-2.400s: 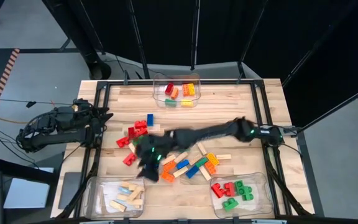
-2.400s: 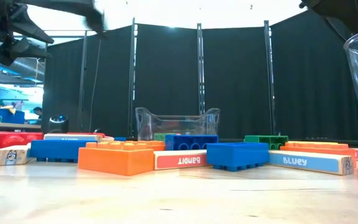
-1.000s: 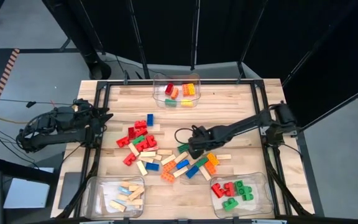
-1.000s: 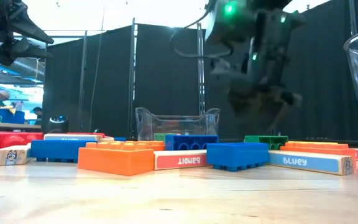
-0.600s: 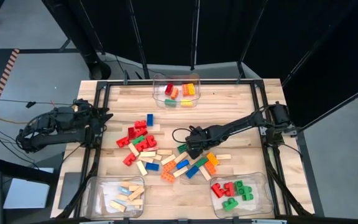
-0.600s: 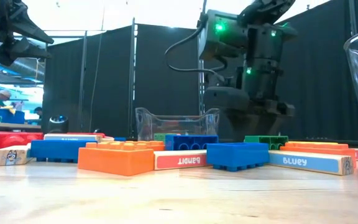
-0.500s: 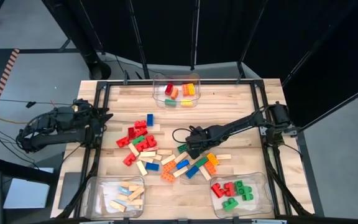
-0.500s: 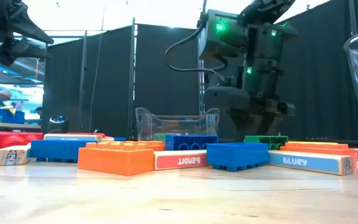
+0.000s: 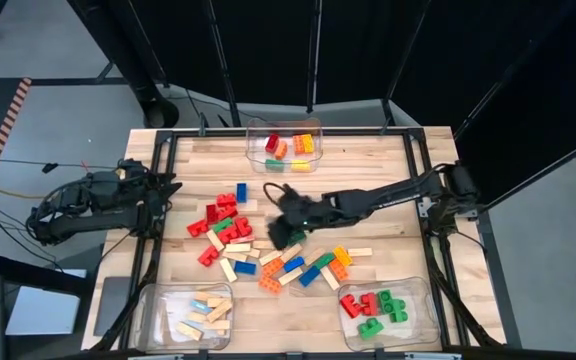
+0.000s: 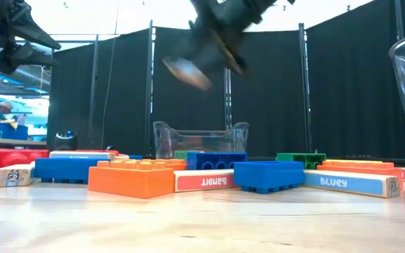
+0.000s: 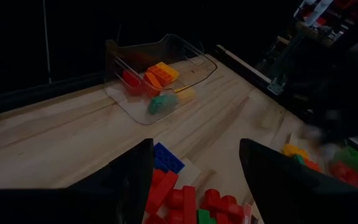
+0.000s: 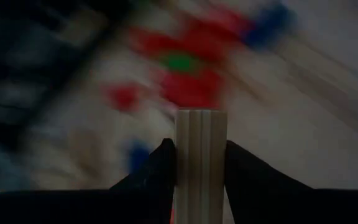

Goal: Sort blocks by size
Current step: Put the white block into the bottom left transparent bin, then put the 3-stud green game piece into the top center transparent bin

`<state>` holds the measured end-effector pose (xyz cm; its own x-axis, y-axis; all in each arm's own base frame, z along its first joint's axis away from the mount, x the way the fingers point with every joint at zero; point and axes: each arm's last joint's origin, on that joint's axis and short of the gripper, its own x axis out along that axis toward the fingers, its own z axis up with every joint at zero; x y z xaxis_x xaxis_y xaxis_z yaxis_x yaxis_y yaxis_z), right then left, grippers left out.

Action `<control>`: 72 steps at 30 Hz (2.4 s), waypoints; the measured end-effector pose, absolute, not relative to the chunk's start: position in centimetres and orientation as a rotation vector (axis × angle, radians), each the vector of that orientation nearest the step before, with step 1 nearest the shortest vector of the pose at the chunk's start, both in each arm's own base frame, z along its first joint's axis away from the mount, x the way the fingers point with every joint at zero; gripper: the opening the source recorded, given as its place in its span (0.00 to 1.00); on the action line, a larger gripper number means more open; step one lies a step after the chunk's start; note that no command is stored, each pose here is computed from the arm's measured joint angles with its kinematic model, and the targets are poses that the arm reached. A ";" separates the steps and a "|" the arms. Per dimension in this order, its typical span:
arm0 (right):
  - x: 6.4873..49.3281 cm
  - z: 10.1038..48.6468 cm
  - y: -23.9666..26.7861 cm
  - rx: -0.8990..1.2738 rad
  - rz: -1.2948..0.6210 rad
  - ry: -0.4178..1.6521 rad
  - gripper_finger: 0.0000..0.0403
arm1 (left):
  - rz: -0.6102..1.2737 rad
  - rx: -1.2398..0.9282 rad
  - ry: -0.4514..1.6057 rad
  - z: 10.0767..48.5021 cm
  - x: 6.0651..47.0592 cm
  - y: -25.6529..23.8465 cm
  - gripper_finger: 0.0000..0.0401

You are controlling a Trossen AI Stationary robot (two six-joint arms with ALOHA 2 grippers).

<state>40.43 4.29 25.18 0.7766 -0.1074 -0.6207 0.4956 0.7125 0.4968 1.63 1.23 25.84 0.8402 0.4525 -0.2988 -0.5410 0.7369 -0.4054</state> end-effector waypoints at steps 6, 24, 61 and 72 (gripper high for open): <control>45.6 27.4 6.1 0.573 -0.087 0.406 0.29 | 0.549 -0.501 0.185 25.8 1.6 1.2 0.61; 55.9 25.0 11.9 0.514 0.538 0.392 0.29 | 0.549 -0.504 0.185 25.8 1.6 1.2 0.61; 43.3 26.7 5.1 -0.148 0.265 1.451 0.52 | 0.550 -0.502 0.187 25.8 1.6 1.2 0.61; 43.1 19.6 3.8 -0.205 0.296 1.533 0.68 | 0.550 -0.500 0.187 25.8 1.6 1.2 0.61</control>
